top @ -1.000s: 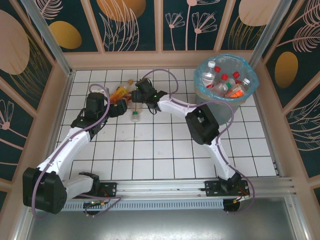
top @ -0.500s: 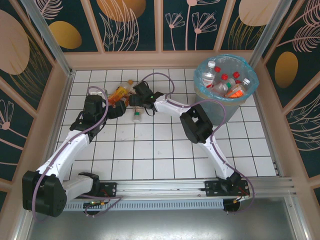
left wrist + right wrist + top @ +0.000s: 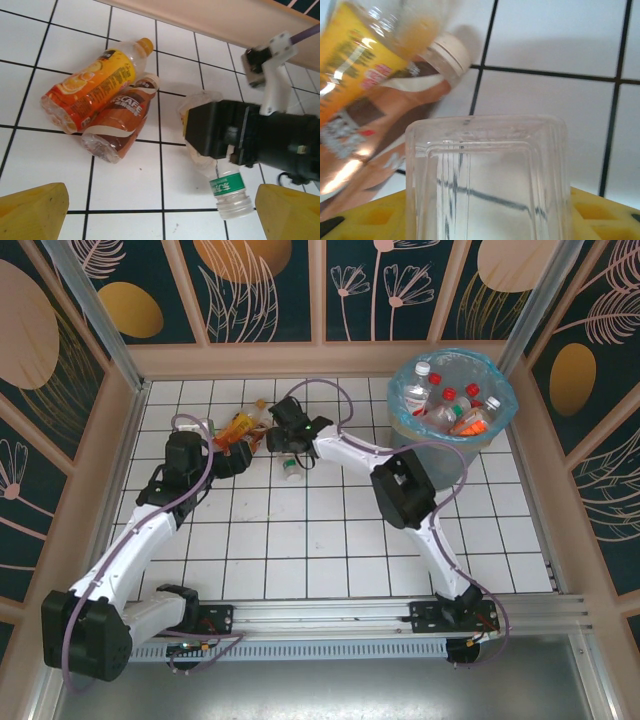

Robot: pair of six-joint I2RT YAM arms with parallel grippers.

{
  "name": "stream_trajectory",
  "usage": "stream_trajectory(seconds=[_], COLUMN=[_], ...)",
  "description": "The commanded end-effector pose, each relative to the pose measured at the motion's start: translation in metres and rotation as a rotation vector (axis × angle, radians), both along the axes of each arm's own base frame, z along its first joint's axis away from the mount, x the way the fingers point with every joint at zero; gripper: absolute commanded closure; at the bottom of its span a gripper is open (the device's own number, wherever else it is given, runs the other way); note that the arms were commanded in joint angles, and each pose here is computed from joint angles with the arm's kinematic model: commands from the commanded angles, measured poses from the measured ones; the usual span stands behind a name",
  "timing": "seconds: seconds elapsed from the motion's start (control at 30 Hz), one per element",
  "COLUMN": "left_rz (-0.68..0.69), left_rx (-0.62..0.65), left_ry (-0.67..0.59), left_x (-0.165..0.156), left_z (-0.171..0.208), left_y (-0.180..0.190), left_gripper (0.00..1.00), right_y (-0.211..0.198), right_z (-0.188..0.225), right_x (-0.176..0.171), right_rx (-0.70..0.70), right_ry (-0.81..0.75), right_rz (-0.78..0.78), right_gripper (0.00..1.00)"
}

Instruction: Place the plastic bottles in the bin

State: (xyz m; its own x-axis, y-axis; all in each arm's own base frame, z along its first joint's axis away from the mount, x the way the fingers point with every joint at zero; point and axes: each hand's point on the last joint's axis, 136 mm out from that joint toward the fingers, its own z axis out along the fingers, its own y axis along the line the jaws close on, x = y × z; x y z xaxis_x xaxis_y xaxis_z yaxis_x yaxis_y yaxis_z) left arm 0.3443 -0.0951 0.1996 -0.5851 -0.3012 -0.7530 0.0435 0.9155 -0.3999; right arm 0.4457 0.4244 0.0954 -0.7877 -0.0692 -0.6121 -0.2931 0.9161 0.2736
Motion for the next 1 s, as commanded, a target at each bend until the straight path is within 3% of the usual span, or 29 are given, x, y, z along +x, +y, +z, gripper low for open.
stream_trajectory(seconds=[0.0,0.2,0.3,0.43,0.67,0.87,0.97], left_rz=[-0.046,-0.153,-0.226,-0.36,-0.561,-0.648,-0.644], left_rx=[-0.075,-0.159,-0.167,-0.178,-0.178,-0.179,-0.186], left_ry=[-0.084,-0.173,-0.235,-0.272,-0.299,-0.266,-0.25], left_x=[0.003,0.004,-0.002,-0.019,-0.052,-0.061,-0.058], left_z=[0.041,0.1,0.137,0.159,0.169,0.159,0.152], left_y=[-0.011,-0.037,-0.061,-0.111,-0.181,-0.222,-0.228], left_gripper=[0.06,0.1,0.11,0.11,0.12,0.12,0.12], right_y=[-0.013,-0.082,-0.137,-0.226,-0.353,-0.381,-0.382], right_z=[0.111,0.237,0.293,0.337,0.354,0.335,0.311], right_x=[-0.011,-0.025,-0.027,-0.024,-0.021,-0.007,0.004], right_rx=[0.085,0.066,0.013,-0.07,-0.162,-0.325,-0.422], right_ry=[-0.132,-0.388,-0.519,-0.636,-0.721,-0.785,-0.772], right_rz=[0.021,-0.075,-0.189,-0.383,-0.607,-0.56,-0.53], right_gripper=[0.52,0.52,0.53,0.53,0.54,0.54,0.49])
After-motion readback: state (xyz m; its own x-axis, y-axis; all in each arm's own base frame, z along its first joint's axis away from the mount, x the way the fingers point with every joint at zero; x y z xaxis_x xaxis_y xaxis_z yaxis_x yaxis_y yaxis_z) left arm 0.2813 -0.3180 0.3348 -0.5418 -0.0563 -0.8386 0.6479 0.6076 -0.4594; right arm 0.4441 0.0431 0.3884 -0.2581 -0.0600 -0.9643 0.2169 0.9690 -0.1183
